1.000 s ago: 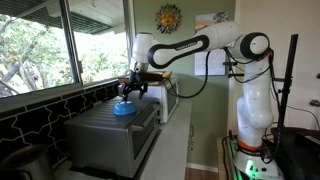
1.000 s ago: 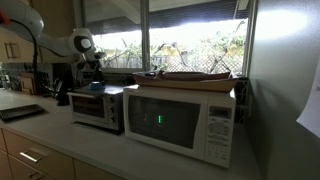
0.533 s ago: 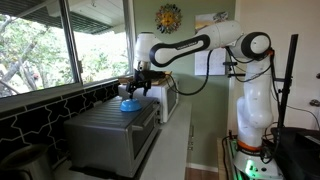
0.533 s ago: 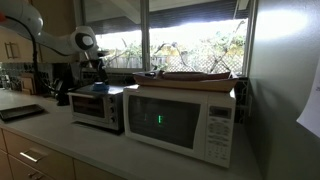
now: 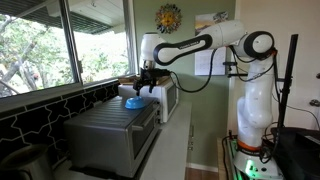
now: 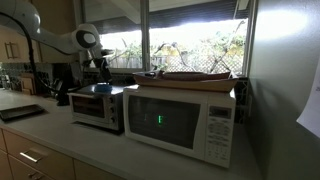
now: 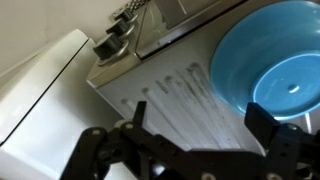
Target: Slide the blue bowl to the right side of the oven, pick up the blue bowl and place it the right way up on the oven
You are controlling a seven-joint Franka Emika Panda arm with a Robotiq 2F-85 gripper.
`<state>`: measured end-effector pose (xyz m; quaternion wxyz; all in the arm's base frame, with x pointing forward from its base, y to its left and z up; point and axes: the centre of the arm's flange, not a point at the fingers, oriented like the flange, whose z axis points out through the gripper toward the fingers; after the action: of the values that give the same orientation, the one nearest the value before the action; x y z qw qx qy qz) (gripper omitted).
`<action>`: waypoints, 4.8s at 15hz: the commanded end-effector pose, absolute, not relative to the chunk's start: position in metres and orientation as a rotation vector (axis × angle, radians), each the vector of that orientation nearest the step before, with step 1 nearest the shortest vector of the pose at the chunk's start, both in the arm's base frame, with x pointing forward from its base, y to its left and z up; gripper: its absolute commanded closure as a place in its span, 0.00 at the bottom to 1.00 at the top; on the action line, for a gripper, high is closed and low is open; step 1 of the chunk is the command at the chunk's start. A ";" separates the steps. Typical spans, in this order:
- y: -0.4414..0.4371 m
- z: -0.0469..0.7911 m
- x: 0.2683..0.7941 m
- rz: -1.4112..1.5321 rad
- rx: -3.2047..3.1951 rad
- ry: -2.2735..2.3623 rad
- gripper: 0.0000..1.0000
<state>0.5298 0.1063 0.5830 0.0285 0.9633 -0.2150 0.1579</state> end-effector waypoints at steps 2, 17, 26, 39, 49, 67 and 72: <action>0.080 0.580 0.503 0.467 2.948 -0.651 0.00; 0.115 0.574 0.502 0.559 3.085 -0.594 0.00; 0.109 0.564 0.501 0.538 3.062 -0.581 0.00; 0.077 0.563 0.491 0.440 2.973 -0.605 0.00; 0.053 0.559 0.489 0.376 2.905 -0.642 0.00; 0.032 0.578 0.470 0.411 2.966 -0.695 0.00; 0.024 0.579 0.450 0.454 3.057 -0.711 0.00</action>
<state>0.4757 0.0306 0.5866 0.0204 0.9636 -0.2299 0.1347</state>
